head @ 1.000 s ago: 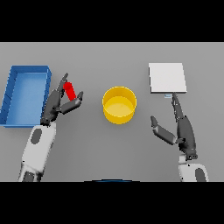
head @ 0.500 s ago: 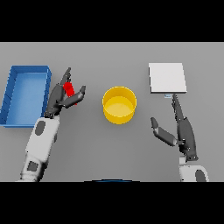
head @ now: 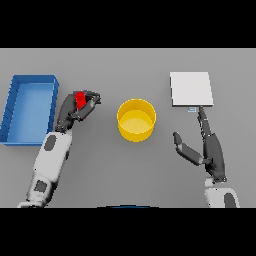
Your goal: Pick up the red beaker and tilt it to pour out 1 green nut into yellow bowl. Pick up the yellow bowl and place it on the metallic measuring scale.
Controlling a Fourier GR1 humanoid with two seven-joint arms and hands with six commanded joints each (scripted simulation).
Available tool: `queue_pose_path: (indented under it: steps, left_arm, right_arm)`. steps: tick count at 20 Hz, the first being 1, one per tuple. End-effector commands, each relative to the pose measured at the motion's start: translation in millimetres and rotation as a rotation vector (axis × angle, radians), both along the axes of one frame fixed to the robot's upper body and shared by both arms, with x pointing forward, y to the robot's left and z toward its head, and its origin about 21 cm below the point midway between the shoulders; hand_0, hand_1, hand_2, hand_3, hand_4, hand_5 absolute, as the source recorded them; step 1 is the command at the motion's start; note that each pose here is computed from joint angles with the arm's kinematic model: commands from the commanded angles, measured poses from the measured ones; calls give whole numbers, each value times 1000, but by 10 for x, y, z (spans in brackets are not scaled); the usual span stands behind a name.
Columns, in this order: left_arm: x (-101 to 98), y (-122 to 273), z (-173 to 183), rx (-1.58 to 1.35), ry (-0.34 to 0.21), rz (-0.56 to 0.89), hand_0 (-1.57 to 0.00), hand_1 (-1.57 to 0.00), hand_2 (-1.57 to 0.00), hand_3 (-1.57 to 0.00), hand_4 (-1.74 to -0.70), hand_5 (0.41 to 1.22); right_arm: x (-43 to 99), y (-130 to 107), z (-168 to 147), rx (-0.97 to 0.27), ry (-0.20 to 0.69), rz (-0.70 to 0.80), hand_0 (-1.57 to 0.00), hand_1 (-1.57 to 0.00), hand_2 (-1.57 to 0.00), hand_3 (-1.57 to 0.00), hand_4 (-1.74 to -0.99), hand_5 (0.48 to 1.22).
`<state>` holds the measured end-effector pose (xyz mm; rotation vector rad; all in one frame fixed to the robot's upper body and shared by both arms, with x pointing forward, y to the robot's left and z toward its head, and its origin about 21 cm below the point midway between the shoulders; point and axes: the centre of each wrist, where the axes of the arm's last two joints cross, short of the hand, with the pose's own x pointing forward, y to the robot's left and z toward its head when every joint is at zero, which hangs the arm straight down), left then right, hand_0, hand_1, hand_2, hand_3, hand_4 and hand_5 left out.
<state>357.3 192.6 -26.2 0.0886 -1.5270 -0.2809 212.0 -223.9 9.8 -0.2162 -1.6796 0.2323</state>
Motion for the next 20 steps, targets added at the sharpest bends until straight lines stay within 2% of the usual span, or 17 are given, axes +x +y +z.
queue_pose_path:
  steps: [1, 2, 3, 5, 10, 12, 14, 15, 20]
  left_arm:
    - [9, -43, 14, -4, 16, -5, -1333, -1343, -1351, -1265, -1523, 1148]
    - [-9, -33, 5, -2, 14, 3, -1380, -1388, -1395, -1326, -1505, 1162]
    - [-6, -44, 12, -6, 10, 16, -1419, -1425, -1430, -1375, -1552, 1159]
    - [-9, -80, 43, -48, -30, 27, -1473, -1477, -1481, -1446, -1620, 1140]
    - [14, -68, 274, -80, -129, 57, -1539, -1540, -1542, -1530, -1701, 1114]
    - [9, -71, 406, -29, -155, 24, -1551, -1551, -1552, -1545, -1716, 1114]
    - [56, -105, 557, 64, -168, -31, -1558, -1558, -1559, -1554, -1725, 1117]
    - [74, -137, 625, 133, -146, -57, -1561, -1561, -1561, -1558, -1728, 1121]
    - [97, -248, 822, 342, -136, -142, -1564, -1565, -1565, -1562, -1733, 1112]
  right_arm:
    - [15, -1, -7, 2, 4, -3, 1, 1, 1, 1, -1259, 646]
    - [-14, -17, -6, -3, -4, -4, 1, 1, 1, 1, -1257, 645]
    - [-23, -45, -5, 5, -6, -2, 1, 1, 1, 1, -1258, 644]
    - [-41, -31, -18, 13, -1, 0, 1, 1, 1, 1, -1260, 643]
    - [-42, -9, -4, -22, -18, 4, 1, 1, 1, 1, -1259, 649]
    - [-28, -19, -21, -21, -14, 3, 1, 1, 1, 1, -1263, 654]
    - [-56, -21, -29, -28, -20, 13, 1, 1, 1, 1, -1261, 661]
    - [-38, -36, -4, -30, -21, 4, 1, 1, 1, 1, -1257, 663]
    - [-43, -19, -29, -43, -6, 4, 1, 1, 1, 1, -1256, 678]
